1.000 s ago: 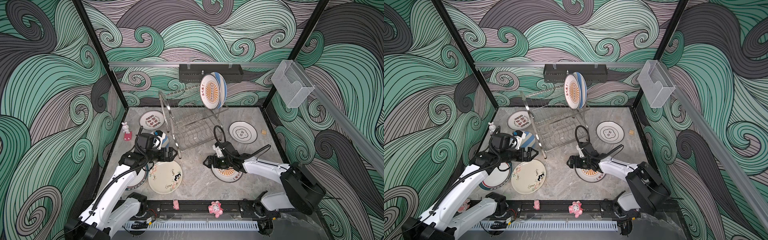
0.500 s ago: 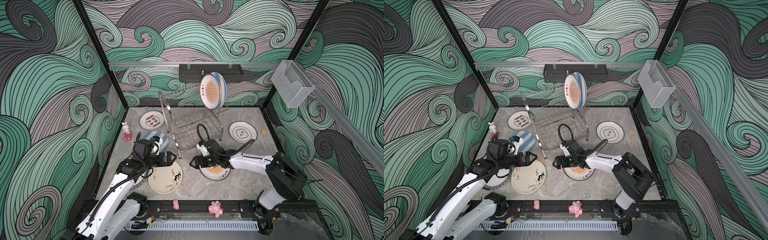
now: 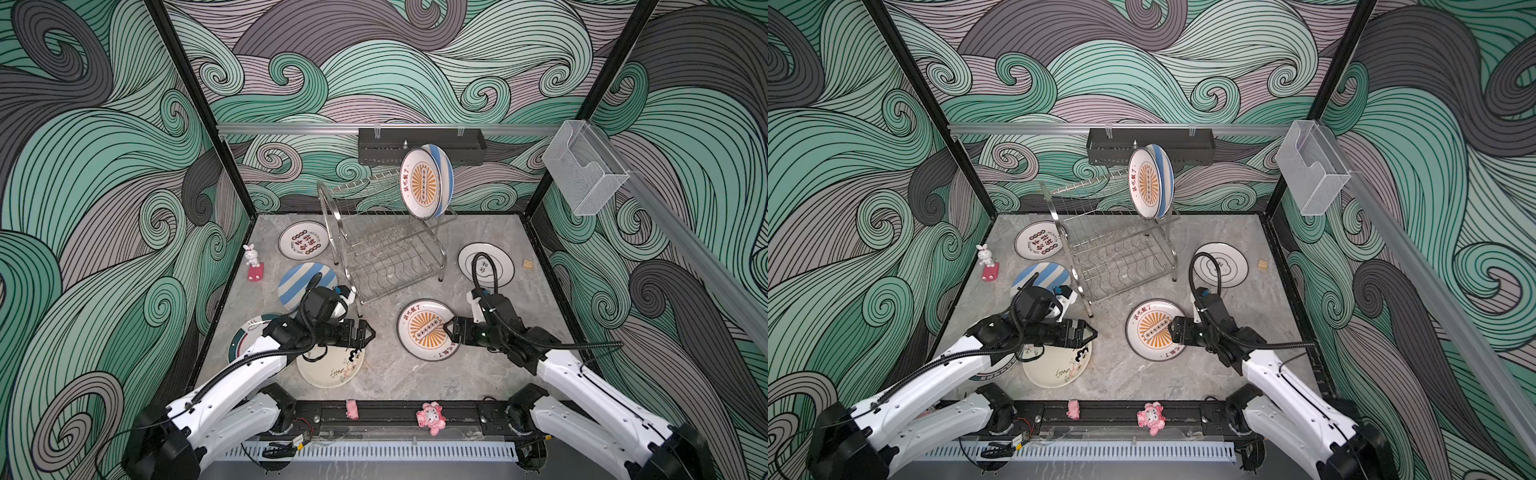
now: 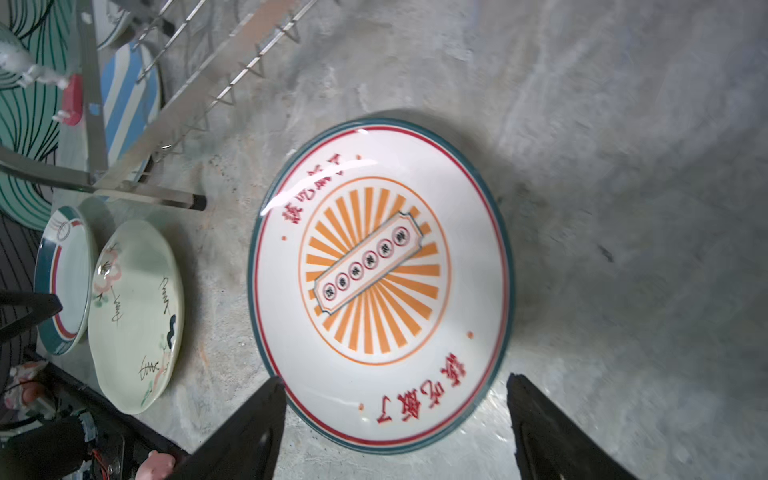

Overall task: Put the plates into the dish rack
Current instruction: 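Push the sunburst plate's edge with the right gripper to slide it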

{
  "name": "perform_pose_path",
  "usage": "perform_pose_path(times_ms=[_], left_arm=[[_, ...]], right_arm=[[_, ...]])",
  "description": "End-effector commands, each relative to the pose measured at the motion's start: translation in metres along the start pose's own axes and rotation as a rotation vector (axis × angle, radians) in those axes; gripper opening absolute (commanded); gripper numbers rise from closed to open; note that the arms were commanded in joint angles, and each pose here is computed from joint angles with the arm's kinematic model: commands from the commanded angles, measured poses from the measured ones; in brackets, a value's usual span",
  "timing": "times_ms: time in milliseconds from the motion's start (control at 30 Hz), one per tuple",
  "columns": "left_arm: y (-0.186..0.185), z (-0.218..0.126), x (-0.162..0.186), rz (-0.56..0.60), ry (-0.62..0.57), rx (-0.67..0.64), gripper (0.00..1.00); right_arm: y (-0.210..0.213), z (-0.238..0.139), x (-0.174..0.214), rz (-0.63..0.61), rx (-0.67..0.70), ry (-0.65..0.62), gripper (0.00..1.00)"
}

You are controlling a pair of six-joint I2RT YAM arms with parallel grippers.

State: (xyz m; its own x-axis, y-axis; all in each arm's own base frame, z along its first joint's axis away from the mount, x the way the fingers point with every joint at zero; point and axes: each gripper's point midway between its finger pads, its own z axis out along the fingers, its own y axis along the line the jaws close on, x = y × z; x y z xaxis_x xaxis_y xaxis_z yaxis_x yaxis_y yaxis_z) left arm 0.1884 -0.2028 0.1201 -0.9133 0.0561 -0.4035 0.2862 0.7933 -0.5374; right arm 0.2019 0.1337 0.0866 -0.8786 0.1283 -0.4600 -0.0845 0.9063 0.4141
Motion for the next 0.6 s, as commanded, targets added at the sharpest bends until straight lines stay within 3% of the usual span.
perform_pose_path(times_ms=[0, 167, 567], left_arm=[[-0.008, 0.014, -0.011, 0.010, -0.024, 0.005, 0.99], [-0.012, 0.030, -0.012, 0.063, -0.003, -0.005, 0.98], [-0.012, 0.050, -0.006, 0.048, 0.044, 0.004, 0.99]], right_arm=[[-0.023, 0.000, 0.023, 0.080, 0.038, 0.049, 0.74], [-0.023, 0.013, 0.025, 0.151, -0.043, 0.031, 0.73], [-0.025, 0.041, 0.019, 0.225, -0.110, 0.036, 0.64]])
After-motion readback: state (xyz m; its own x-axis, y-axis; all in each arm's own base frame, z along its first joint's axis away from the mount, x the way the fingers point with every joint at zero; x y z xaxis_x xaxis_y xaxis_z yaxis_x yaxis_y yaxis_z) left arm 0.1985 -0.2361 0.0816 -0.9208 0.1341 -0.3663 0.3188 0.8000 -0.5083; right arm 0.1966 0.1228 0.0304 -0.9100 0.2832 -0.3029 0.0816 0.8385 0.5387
